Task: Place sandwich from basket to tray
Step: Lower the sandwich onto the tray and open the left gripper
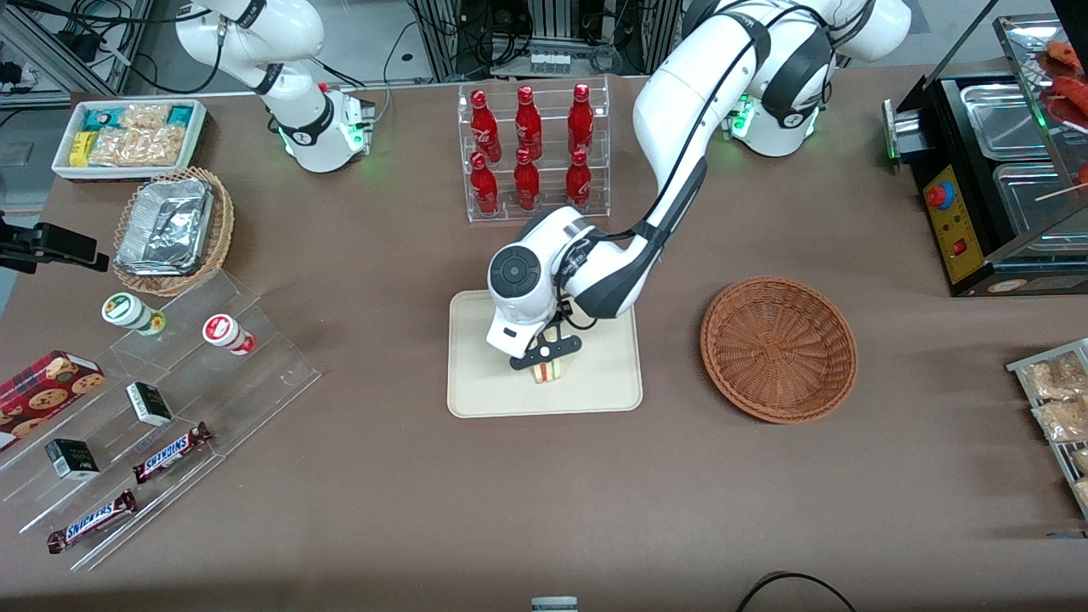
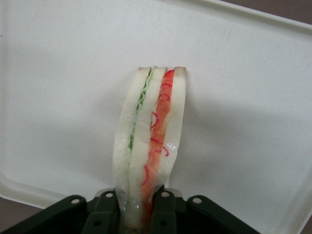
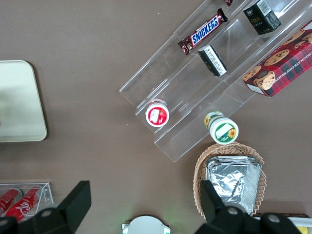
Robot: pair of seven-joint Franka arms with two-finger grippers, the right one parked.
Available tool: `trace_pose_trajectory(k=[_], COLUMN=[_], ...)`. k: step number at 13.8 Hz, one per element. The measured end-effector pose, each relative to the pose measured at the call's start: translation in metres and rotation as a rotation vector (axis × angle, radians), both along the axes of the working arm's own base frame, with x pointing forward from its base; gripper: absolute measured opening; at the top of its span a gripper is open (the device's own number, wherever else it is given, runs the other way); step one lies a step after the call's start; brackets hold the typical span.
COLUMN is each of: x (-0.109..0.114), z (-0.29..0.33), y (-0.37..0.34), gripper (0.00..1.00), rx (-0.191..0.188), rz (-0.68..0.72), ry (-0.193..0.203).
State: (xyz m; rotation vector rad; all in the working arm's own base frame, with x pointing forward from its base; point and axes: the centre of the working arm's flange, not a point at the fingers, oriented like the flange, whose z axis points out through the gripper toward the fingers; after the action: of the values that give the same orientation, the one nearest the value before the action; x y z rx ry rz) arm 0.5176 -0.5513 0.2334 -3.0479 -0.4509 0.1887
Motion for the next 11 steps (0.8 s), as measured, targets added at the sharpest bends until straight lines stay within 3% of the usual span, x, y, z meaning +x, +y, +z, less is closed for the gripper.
trace_pose_trajectory(k=[6, 7, 11], x=[0.008, 0.009, 0.025], z=[0.04, 0.055, 0.119], y=[-0.005, -0.004, 0.023], gripper=[0.93, 1.0, 1.0], rx=[-0.036, -0.039, -0.035], rz=[0.004, 0.005, -0.041], ry=[-0.038, -0.044, -0.064])
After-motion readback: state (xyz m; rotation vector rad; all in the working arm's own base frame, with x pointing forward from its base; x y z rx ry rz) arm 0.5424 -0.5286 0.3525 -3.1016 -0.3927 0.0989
